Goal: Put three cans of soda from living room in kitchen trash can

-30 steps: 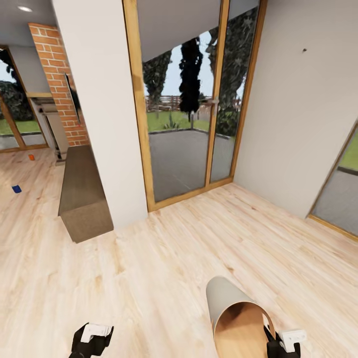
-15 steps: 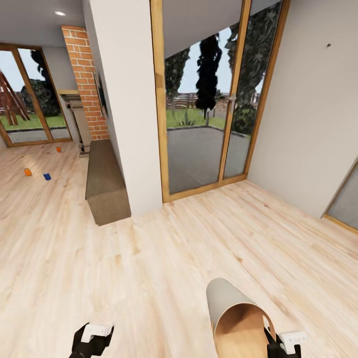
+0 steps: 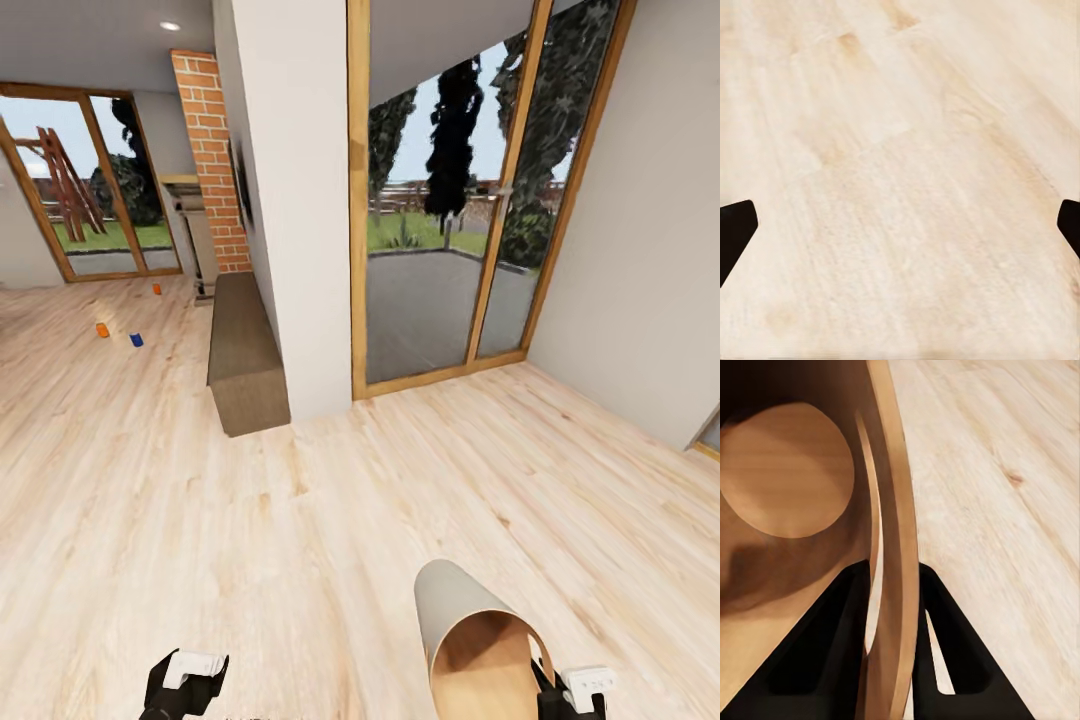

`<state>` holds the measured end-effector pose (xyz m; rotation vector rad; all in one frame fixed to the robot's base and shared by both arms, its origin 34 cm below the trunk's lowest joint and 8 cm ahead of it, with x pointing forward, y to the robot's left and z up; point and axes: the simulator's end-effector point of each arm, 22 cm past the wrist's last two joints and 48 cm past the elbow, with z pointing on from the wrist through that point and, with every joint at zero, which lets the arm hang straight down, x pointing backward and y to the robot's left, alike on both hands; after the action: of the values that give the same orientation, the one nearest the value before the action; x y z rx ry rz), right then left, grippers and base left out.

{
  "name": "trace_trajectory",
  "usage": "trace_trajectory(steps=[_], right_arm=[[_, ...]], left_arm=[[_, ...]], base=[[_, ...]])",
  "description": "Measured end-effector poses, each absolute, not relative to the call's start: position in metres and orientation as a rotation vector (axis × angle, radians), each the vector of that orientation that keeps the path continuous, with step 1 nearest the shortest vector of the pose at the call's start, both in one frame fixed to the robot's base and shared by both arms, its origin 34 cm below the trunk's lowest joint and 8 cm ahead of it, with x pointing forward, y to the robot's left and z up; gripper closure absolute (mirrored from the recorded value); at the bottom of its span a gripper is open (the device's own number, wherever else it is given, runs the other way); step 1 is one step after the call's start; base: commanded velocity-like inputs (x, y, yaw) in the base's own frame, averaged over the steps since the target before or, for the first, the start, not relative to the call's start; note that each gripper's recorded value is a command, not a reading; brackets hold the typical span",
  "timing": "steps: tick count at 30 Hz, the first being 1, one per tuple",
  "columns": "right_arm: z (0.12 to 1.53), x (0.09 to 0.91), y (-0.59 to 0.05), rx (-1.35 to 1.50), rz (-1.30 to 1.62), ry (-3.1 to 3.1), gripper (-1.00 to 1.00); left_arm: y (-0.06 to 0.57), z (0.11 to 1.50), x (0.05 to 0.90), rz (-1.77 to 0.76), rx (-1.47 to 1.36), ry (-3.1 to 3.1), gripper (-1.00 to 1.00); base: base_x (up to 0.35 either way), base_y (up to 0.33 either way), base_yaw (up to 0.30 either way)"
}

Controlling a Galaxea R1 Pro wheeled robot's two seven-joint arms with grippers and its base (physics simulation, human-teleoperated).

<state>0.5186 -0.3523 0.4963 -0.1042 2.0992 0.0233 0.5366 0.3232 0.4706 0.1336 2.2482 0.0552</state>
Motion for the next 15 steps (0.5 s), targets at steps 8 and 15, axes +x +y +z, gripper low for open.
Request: trace_trajectory(steps=[8,15], right_arm=[[0.4930,0.5163,-0.3526,-0.103,0.023,2.108,1.00],[0.4897,0.5137,-0.3524,-0.103,0.024,2.117,1.00]], left_arm=[[0.3232,0.4674,0.5343,0.055,0.135,2.256,-1.00],[0.3231,0.4645,0.5323,0.054,0.135,2.263,-1.00]], base=[[0.094,0.000,0.187],[0.130,0.000,0.187]])
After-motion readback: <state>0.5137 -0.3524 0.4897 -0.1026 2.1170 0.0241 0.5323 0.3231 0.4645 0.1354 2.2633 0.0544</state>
